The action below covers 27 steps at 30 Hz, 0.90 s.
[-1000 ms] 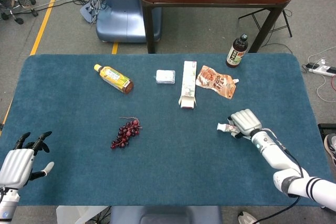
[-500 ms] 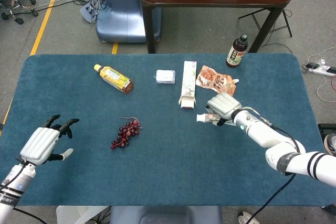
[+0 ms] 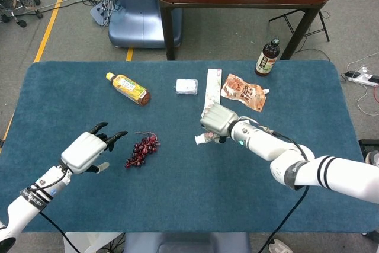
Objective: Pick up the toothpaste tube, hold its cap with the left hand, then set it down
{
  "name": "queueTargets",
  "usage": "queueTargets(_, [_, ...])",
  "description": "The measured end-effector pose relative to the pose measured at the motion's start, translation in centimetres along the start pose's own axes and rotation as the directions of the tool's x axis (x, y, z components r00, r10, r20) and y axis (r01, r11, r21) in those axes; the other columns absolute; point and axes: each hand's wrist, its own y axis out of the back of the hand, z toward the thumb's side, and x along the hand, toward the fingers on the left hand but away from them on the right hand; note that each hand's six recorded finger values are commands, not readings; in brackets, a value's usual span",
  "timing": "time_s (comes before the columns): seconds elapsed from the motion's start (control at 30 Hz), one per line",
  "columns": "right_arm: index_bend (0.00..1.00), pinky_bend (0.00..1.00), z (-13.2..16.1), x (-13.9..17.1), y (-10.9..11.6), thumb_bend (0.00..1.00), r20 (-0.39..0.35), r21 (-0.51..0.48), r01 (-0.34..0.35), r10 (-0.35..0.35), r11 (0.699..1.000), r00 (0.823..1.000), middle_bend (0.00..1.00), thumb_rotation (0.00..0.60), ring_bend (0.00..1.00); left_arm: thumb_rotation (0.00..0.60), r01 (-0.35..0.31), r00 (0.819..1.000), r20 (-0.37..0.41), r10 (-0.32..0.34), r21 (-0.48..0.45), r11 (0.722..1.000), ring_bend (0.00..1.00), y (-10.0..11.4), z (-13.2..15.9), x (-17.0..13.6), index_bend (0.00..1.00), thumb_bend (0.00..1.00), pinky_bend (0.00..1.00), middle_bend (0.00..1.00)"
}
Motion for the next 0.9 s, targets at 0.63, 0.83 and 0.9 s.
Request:
queueTargets(0.63, [0.7,0.39,4.0,-2.6,2.2,0.96,-0.03,0.023,0.009,-0.008,1.0,1.0,0.66,0.6,0.53,0.6,0.029,0.975,0.211,-0.068,0.182,0.983,0.41,-1.0,6.1,5.5,0.0,0.22,0.05,0.47])
queueTargets(0.83, [0.7,0.39,4.6,-3.0,2.2,0.96,-0.035,0.027,0.006,-0.005,1.0,0.999,0.66,0.6,0.53,0.6,0.051,0.962,0.248,-0.114,0.249,0.967,0.41,-1.4,7.6,6.6,0.0,0.22,0.05,0.47])
queueTargets(0.9, [0.7,0.39,4.9,-3.1,2.2,0.96,-0.039,0.025,0.006,-0.005,1.0,0.999,0.66,0.6,0.53,0.6,0.055,0.96,0.254,-0.121,0.253,0.966,0.41,-1.3,8.0,6.9,0.0,0.22,0.05,0.47])
